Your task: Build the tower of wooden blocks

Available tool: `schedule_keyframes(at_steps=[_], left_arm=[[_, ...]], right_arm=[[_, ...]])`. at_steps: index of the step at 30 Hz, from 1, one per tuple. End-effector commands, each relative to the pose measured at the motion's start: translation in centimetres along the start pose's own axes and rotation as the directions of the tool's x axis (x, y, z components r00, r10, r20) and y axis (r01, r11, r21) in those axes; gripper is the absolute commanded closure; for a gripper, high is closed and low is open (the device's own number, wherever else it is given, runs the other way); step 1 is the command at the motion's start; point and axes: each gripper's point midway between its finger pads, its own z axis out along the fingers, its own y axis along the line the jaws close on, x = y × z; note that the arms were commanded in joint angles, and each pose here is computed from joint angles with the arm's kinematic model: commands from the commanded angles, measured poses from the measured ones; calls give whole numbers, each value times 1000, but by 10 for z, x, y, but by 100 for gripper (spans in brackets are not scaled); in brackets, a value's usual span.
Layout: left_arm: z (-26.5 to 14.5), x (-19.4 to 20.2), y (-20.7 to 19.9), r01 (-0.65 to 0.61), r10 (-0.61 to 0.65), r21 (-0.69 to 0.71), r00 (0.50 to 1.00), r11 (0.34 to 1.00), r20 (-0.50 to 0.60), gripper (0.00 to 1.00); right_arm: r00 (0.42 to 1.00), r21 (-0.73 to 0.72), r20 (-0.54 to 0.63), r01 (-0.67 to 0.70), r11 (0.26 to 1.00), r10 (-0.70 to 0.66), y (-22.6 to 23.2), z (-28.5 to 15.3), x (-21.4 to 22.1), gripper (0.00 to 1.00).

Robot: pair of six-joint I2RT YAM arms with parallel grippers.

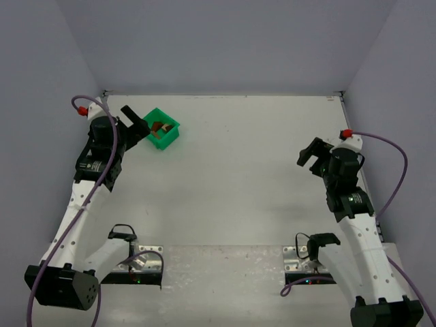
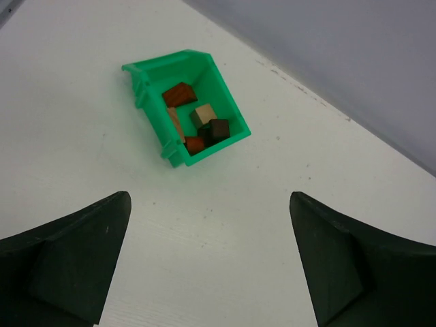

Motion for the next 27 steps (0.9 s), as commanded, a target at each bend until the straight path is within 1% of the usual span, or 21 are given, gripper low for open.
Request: schedule_keyframes(at_steps=[1,3,6,10,14,16,18,19,21,22,26,27], left_arm=[[-6,-15,-4,8,-9,23,999,1000,53,0],[-5,-15,-4,8,-9,26,998,1000,55,0],[-2,-13,-4,7,-8,24,999,1000,49,0],[9,-7,-4,0,-1,21,999,1000,33,0],[31,5,-1,-18,18,-12,1000,1000,-10,0],[49,12,2,-20,18,-48,999,999,-42,0],[64,17,0,-20,15,-60,998,998,-68,0],[84,22,-1,-25,17,-85,995,996,-96,0],[103,24,1,-15,2,-129,995,991,-104,0],[122,28,1,-18,-2,-155,992,988,-123,0],[158,41,8,-18,-29,-255,983,967,-180,0],[163,53,19,-27,-37,-302,978,953,-204,0]], right_arm=[[995,-87,64,84,993,-79,10,3,-5,1],[992,-133,85,107,985,-96,18,2,-6,1],[988,-131,99,129,983,-117,15,3,-3,1],[991,-144,98,107,984,-94,17,2,-2,1],[992,-209,53,122,970,-113,28,-1,4,1],[994,-241,19,113,964,-111,33,1,13,1],[995,-241,10,101,965,-101,33,2,16,1],[995,-239,8,95,966,-96,33,4,17,1],[995,-260,-1,96,961,-100,36,4,20,1],[995,-259,-3,99,961,-103,36,5,20,1],[994,-225,0,108,968,-111,29,4,20,1],[994,-217,3,111,970,-113,27,5,20,1]])
